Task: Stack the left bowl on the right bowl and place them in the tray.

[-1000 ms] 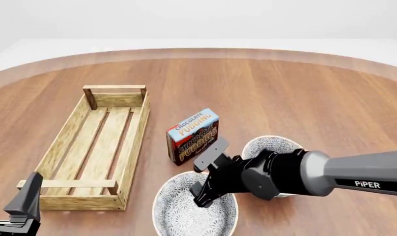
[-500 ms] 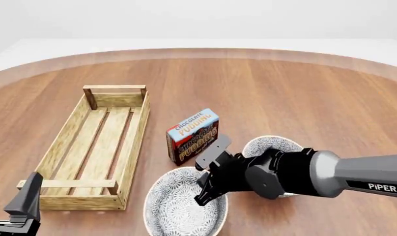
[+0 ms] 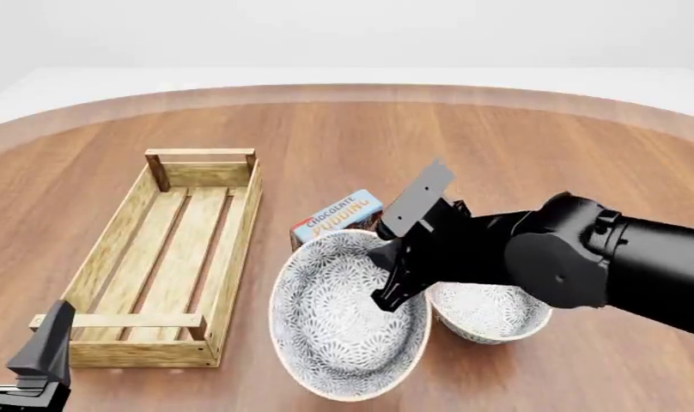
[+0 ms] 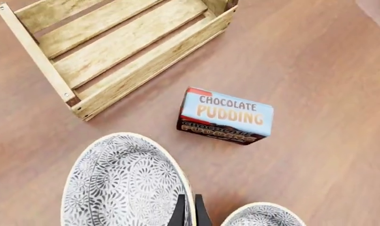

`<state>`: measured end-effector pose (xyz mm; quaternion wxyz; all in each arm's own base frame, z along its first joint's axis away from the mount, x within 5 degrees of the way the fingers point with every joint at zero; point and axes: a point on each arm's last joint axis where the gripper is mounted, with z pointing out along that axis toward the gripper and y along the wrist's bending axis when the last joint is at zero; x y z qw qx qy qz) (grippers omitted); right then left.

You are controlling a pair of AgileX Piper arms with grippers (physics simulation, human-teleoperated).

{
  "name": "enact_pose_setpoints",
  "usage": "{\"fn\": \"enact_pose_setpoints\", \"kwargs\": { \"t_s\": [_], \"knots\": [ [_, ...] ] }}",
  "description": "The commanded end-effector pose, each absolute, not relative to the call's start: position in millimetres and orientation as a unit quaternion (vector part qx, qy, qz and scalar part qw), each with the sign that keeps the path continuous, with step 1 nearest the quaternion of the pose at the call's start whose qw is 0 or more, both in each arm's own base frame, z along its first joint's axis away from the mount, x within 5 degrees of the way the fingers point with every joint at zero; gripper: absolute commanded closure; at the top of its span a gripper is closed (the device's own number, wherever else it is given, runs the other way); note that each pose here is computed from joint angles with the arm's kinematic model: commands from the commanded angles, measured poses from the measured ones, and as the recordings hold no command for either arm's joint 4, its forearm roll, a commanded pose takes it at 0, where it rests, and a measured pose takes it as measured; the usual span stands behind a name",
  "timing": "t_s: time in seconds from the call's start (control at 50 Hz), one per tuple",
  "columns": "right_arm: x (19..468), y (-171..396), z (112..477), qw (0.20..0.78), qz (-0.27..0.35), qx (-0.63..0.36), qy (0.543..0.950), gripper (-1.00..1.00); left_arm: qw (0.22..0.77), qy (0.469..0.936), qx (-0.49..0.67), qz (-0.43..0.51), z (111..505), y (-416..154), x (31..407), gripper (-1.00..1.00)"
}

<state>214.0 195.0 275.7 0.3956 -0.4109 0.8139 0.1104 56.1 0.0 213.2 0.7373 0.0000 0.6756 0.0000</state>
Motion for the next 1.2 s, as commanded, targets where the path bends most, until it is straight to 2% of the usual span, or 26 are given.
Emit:
{"fn": "enact_pose_setpoints", "kwargs": {
  "t_s": [0.02, 0.22, 0.52, 1.2],
  "knots": [
    [207, 169, 323, 0.441, 0.107, -0.385, 0.804, 1.0, 0.737, 0.676, 0.0, 0.0, 213, 0, 56, -1.0],
    [202, 135, 359, 0.484, 0.104, -0.32, 0.807, 1.0, 0.737, 0.676, 0.0, 0.0, 213, 0, 56, -1.0],
    [196, 94, 385, 0.519, 0.103, -0.212, 0.822, 1.0, 0.737, 0.676, 0.0, 0.0, 213, 0, 56, -1.0],
    [193, 37, 359, 0.546, 0.116, 0.017, 0.83, 1.0, 0.737, 0.676, 0.0, 0.0, 213, 0, 56, -1.0]
  ]
}}
